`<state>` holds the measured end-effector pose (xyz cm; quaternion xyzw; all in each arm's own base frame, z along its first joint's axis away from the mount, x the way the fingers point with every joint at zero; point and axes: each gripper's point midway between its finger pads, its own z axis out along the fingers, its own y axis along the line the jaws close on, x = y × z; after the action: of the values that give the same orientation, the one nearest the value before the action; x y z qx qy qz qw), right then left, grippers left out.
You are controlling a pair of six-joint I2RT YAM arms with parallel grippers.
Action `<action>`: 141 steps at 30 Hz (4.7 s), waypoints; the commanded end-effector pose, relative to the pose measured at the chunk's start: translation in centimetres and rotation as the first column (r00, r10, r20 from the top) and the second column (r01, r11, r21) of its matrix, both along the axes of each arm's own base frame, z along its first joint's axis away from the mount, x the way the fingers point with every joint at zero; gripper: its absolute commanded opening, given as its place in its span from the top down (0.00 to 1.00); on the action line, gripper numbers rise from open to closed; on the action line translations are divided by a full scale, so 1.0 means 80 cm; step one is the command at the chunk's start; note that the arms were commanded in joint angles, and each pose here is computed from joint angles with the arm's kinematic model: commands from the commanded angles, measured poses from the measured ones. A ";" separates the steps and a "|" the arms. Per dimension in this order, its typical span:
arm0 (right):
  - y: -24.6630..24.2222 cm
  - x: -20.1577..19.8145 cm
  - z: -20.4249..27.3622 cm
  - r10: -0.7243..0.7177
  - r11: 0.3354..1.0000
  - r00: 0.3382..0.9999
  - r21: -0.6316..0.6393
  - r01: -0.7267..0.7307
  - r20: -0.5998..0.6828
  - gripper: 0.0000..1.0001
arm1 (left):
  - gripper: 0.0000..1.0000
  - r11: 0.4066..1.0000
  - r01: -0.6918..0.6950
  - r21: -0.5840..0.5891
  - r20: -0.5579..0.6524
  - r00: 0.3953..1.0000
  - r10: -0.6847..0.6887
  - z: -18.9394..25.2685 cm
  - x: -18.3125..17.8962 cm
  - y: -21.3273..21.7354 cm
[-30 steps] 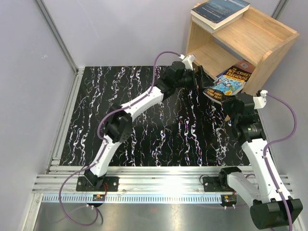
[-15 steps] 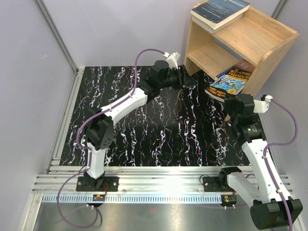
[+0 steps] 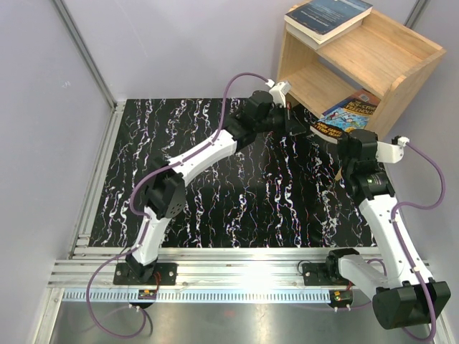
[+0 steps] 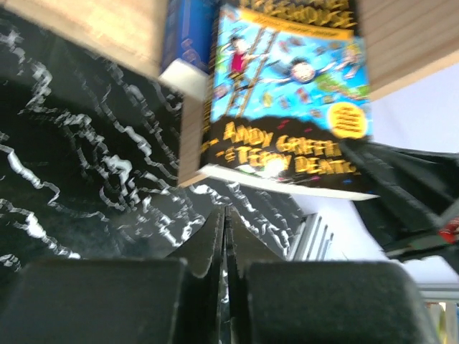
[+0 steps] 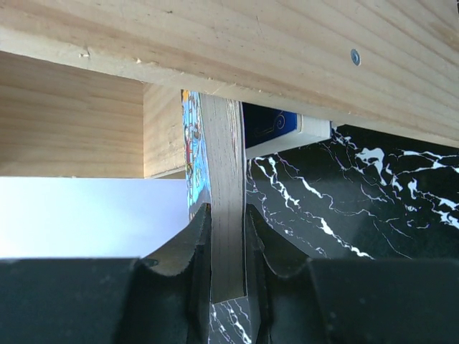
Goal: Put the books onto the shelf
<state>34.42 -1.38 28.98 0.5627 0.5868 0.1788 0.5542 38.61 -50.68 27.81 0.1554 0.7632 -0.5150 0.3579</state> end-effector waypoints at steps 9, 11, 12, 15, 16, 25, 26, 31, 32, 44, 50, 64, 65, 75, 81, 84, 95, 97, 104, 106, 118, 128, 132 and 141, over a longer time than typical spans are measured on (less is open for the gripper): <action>-0.051 -0.008 0.026 -0.229 0.973 0.972 -0.011 0.230 0.050 1.00 | 1.00 1.000 -0.022 0.005 0.054 0.998 0.022 0.002 0.020 -0.016; -0.052 -0.007 0.025 -0.230 0.973 0.972 -0.014 0.231 0.047 1.00 | 1.00 1.000 -0.026 -0.010 0.051 0.998 0.027 0.002 0.024 -0.021; -0.051 -0.007 0.023 -0.226 0.974 0.973 -0.016 0.227 0.041 1.00 | 1.00 1.000 -0.026 -0.018 0.052 0.998 0.027 0.004 0.025 -0.023; -0.050 -0.008 0.021 -0.216 0.976 0.976 -0.027 0.217 0.036 0.98 | 1.00 0.999 -0.012 -0.035 0.049 0.999 0.013 0.003 0.027 -0.037; -0.051 -0.009 0.022 -0.216 0.976 0.976 -0.029 0.217 0.039 0.93 | 1.00 0.999 -0.010 -0.040 0.052 0.999 0.012 0.005 0.027 -0.039; -0.051 -0.012 0.021 -0.207 0.977 0.978 -0.047 0.208 0.031 0.18 | 0.99 0.996 -0.011 -0.090 0.077 0.997 0.018 0.024 0.029 -0.050; -0.051 -0.013 0.020 -0.205 0.977 0.978 -0.047 0.206 0.030 0.16 | 0.99 0.996 -0.010 -0.092 0.074 0.997 0.017 0.024 0.029 -0.051; -0.050 -0.020 0.025 -0.192 0.980 0.981 -0.053 0.194 0.040 0.13 | 0.99 0.994 -0.012 -0.107 0.061 0.998 0.018 0.022 0.033 -0.057; -0.049 -0.021 0.026 -0.185 0.981 0.982 -0.053 0.188 0.042 0.13 | 0.99 0.994 -0.010 -0.111 0.061 0.998 0.017 0.023 0.032 -0.058; -0.004 -0.058 0.040 0.094 0.988 0.994 -0.130 -0.086 0.061 0.06 | 0.99 0.990 -0.048 -0.134 0.070 0.996 0.058 0.028 0.055 -0.053; 0.022 -0.057 0.055 0.242 0.951 0.968 -0.213 -0.223 0.067 0.20 | 0.99 0.988 -0.061 -0.143 0.069 0.995 0.071 0.033 0.060 -0.047; 0.141 0.028 0.000 0.435 0.858 0.883 -0.217 -0.466 -0.177 1.00 | 1.00 0.993 -0.101 -0.065 0.045 0.994 0.104 0.023 0.071 0.016; 0.141 0.032 0.001 0.426 0.861 0.885 -0.216 -0.460 -0.189 1.00 | 1.00 0.993 -0.104 -0.057 0.040 0.994 0.106 0.020 0.071 0.021; 0.105 0.078 -0.033 0.193 0.885 0.915 -0.341 -0.318 -0.355 1.00 | 1.00 0.992 -0.129 -0.009 0.024 0.991 0.130 -0.005 0.057 0.074; 0.078 0.091 -0.034 0.044 0.871 0.921 -0.436 -0.225 -0.387 1.00 | 1.00 0.989 -0.146 0.002 0.003 0.989 0.146 -0.029 0.032 0.112; 0.063 0.094 -0.031 -0.031 0.861 0.919 -0.477 -0.175 -0.393 1.00 | 1.00 0.988 -0.156 -0.001 0.009 0.988 0.156 -0.030 0.021 0.129; -0.007 0.096 -0.046 -0.149 0.887 0.896 -0.458 -0.066 -0.418 1.00 | 1.00 0.981 -0.178 0.078 -0.049 0.982 0.182 -0.098 -0.010 0.173; -0.015 0.092 -0.045 -0.143 0.895 0.900 -0.442 -0.060 -0.413 1.00 | 1.00 0.979 -0.182 0.091 -0.060 0.980 0.187 -0.109 -0.012 0.177; 0.011 0.094 -0.050 0.007 0.907 0.916 -0.384 -0.175 -0.401 1.00 | 1.00 0.983 -0.173 0.065 -0.086 0.980 0.179 -0.114 -0.009 0.169; 0.036 0.094 -0.050 0.124 0.902 0.918 -0.343 -0.263 -0.377 1.00 | 1.00 0.983 -0.170 0.063 -0.093 0.980 0.176 -0.116 -0.008 0.168; 0.216 0.012 -0.055 0.692 0.520 0.669 -0.456 -0.722 -0.271 0.19 | 1.00 0.970 -0.206 0.132 -0.034 0.977 0.212 -0.116 -0.029 0.200; 0.194 -0.109 -0.008 0.789 0.478 0.606 -0.515 -0.712 -0.105 0.00 | 0.20 0.870 -0.462 0.170 0.234 0.877 0.420 -0.052 -0.086 0.326; 0.175 -0.137 0.016 0.777 0.526 0.628 -0.507 -0.683 -0.039 0.00 | 0.01 0.801 -0.567 0.192 0.309 0.810 0.499 -0.029 -0.111 0.380; 0.149 -0.190 0.034 0.771 0.600 0.623 -0.481 -0.639 0.134 0.00 | 0.01 0.668 -0.735 0.120 0.398 0.652 0.645 0.031 -0.185 0.490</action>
<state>20.42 10.73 32.17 0.1094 0.6912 0.3352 0.6308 24.24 -14.75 31.52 0.0090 0.7407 -0.2624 0.6185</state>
